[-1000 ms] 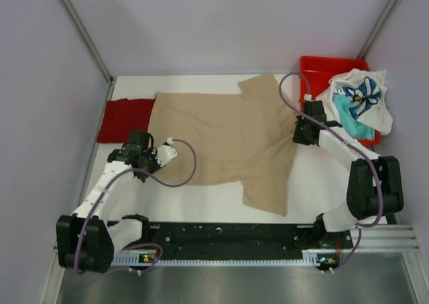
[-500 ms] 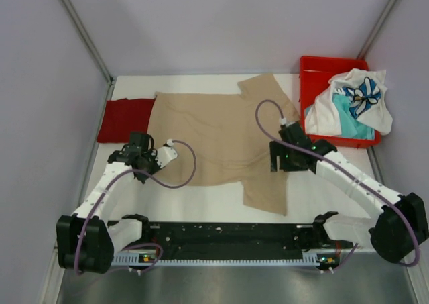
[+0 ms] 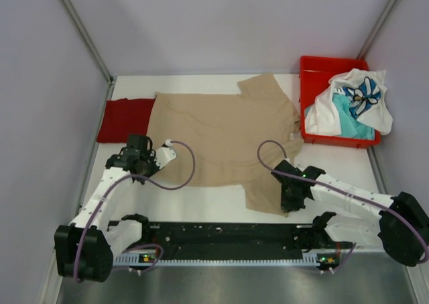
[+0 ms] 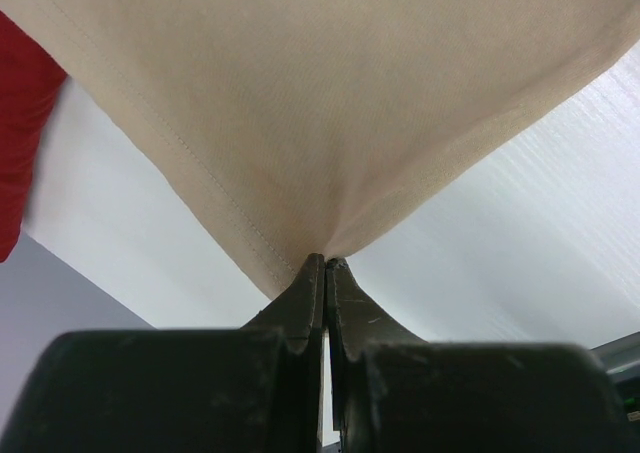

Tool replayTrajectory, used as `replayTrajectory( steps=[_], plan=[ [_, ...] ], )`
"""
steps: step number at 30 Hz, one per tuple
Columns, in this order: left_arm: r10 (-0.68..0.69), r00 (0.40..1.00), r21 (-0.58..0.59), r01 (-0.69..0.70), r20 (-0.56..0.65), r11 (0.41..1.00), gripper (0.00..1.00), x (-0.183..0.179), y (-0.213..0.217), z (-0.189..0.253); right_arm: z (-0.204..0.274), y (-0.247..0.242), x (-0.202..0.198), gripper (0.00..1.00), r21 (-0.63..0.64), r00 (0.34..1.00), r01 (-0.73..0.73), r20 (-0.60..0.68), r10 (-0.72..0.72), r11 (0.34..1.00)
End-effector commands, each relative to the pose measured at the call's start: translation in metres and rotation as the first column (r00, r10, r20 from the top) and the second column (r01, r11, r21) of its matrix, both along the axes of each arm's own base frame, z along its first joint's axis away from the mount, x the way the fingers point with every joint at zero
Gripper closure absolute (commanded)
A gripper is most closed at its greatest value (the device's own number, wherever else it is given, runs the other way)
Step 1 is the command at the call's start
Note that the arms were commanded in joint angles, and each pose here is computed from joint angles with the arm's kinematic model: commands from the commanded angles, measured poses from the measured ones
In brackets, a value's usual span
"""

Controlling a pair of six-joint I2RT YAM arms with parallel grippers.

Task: Fold and stack the t-shirts
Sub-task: Grap the side of the flattened tshirt closest away from the robot with both arms

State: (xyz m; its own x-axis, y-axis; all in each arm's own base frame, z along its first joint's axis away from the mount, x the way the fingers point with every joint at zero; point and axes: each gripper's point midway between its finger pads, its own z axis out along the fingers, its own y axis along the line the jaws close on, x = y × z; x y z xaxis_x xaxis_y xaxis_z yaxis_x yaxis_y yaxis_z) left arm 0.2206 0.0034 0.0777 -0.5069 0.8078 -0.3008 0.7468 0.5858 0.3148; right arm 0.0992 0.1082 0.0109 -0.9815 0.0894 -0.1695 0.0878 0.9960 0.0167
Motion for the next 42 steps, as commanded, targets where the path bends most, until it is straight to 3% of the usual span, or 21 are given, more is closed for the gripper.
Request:
replayTrajectory(
  steps=[1, 5, 9, 21, 30, 35, 39, 42],
  plan=[
    [0.018, 1.000, -0.012, -0.018, -0.001, 1.000, 1.00, -0.007, 0.000, 0.003, 0.021, 0.002, 0.013, 1.00, 0.054, 0.988, 0.096, 0.119, -0.102, 0.994],
    [-0.023, 0.999, -0.041, 0.022, -0.032, 0.999, 1.00, -0.018, -0.006, 0.008, 0.067, -0.018, 0.016, 1.00, 0.144, 0.933, 0.194, 0.279, -0.228, 0.970],
    [-0.073, 0.994, -0.112, 0.064, -0.078, 0.992, 1.00, -0.034, -0.020, 0.016, 0.097, -0.037, 0.002, 1.00, 0.152, 0.919, 0.216, 0.302, -0.254, 0.964],
    [-0.054, 0.983, -0.086, 0.039, -0.177, 0.996, 1.00, -0.067, -0.012, 0.020, 0.110, -0.029, -0.039, 1.00, 0.143, 0.991, 0.074, 0.104, -0.089, 0.987],
    [-0.075, 0.947, -0.086, 0.051, -0.313, 0.995, 1.00, -0.106, -0.010, 0.021, 0.146, -0.035, -0.070, 1.00, 0.127, 0.999, -0.018, -0.031, 0.022, 0.992],
    [0.011, 0.988, -0.090, -0.025, -0.152, 0.996, 1.00, -0.049, -0.012, 0.023, 0.146, -0.029, -0.020, 1.00, 0.034, 0.990, -0.085, 0.118, 0.081, 0.996],
    [0.153, 0.988, -0.080, -0.155, -0.033, 0.985, 1.00, -0.006, -0.006, 0.032, 0.156, -0.032, 0.058, 1.00, -0.046, 0.951, -0.076, 0.297, 0.087, 0.996],
    [0.239, 0.967, -0.072, -0.234, 0.085, 0.970, 1.00, 0.026, 0.003, 0.039, 0.153, -0.028, 0.123, 1.00, 0.059, 0.924, -0.046, 0.383, 0.020, 0.997]
  ],
)
